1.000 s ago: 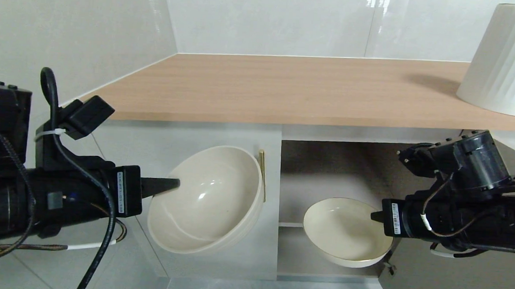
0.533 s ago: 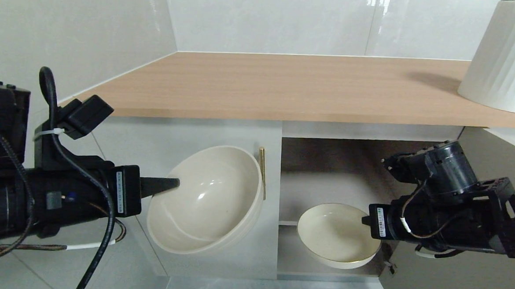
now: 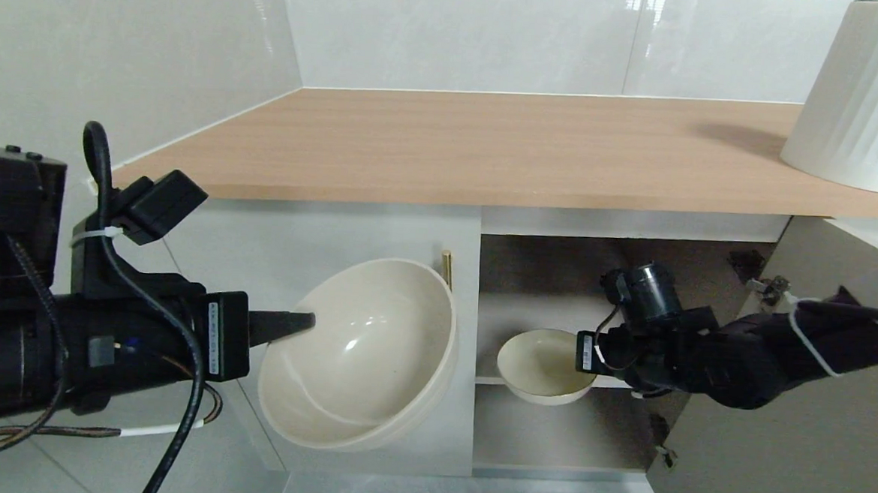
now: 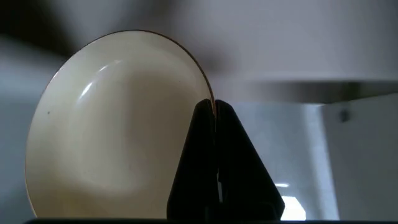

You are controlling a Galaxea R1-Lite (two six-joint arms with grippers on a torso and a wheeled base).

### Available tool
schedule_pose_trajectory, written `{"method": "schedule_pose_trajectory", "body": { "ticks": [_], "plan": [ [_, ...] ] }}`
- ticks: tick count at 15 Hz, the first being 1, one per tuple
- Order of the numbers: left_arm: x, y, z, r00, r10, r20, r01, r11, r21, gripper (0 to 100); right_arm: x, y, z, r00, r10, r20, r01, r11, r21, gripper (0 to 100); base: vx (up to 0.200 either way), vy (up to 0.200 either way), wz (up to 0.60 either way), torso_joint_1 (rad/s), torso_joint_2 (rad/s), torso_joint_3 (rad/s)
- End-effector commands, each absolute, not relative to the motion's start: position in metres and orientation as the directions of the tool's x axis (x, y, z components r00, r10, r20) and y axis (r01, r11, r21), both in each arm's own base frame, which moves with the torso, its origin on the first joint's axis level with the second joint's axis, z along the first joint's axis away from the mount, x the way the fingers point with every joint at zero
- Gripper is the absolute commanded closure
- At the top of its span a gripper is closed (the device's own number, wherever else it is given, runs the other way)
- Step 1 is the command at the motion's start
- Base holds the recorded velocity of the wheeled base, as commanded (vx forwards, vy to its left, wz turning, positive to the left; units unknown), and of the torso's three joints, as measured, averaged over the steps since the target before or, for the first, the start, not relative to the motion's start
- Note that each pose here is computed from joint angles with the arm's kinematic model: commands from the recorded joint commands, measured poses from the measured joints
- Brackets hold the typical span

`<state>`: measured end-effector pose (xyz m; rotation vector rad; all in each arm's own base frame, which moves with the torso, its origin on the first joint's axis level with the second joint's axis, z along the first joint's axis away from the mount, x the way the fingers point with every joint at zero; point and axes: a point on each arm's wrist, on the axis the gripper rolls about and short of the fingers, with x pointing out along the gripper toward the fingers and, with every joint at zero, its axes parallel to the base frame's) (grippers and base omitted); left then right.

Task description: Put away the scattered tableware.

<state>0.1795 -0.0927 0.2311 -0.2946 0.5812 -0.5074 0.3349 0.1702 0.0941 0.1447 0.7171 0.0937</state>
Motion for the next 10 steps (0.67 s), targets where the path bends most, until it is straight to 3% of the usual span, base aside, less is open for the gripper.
{"method": "schedule_pose_trajectory", "body": {
  "ticks": [1,6,10],
  "plan": [
    [0.179,-0.097,0.227,0.700,-0.542,-0.465,0.379,0.834,-0.401,100,0.382,0.161,0.040,0.730,-0.004,-0.683,0.103,0.989,0.104,100,0.000,0.000,0.00,0.000,0.00,0.000],
    [0.189,-0.110,0.210,0.642,-0.540,-0.545,0.372,0.840,-0.394,100,0.425,0.132,0.019,0.747,-0.143,-0.649,0.272,0.957,0.102,100,0.000,0.000,0.00,0.000,0.00,0.000],
    [0.188,-0.111,0.210,0.638,-0.543,-0.546,0.376,0.838,-0.395,100,0.447,0.127,-0.001,0.747,-0.236,-0.621,0.348,0.935,0.063,100,0.000,0.000,0.00,0.000,0.00,0.000]
  ]
}}
